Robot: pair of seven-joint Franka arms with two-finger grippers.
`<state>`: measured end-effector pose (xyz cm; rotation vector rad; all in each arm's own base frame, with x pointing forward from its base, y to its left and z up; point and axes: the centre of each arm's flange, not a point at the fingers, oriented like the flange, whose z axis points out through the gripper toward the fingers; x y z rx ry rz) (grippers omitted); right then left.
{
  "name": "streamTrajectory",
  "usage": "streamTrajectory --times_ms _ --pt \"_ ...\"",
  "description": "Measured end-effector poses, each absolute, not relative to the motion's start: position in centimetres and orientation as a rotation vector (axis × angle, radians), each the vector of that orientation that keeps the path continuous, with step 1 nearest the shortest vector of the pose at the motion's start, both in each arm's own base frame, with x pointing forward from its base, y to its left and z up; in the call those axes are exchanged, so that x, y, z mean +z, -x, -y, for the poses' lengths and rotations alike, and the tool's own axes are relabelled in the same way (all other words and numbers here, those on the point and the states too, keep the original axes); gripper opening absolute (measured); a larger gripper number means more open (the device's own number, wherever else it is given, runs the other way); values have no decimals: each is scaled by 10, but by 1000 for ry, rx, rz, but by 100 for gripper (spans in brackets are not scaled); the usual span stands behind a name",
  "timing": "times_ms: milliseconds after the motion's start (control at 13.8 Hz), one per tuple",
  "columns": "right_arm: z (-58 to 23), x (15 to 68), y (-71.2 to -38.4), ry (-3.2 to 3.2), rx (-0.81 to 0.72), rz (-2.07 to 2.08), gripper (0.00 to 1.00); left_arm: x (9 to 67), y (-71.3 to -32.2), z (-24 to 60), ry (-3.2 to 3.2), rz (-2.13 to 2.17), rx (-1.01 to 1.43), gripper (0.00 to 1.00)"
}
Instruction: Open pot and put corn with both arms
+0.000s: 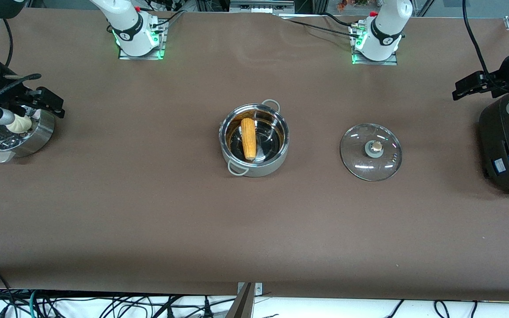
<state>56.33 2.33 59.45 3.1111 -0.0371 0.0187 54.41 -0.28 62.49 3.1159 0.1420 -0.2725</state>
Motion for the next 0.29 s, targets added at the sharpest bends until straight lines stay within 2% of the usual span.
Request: streamTrajectory --times_ms 289 --pt "0 593 -564 -3114 15 99 100 622 -544 3 -3115 -142 -284 100"
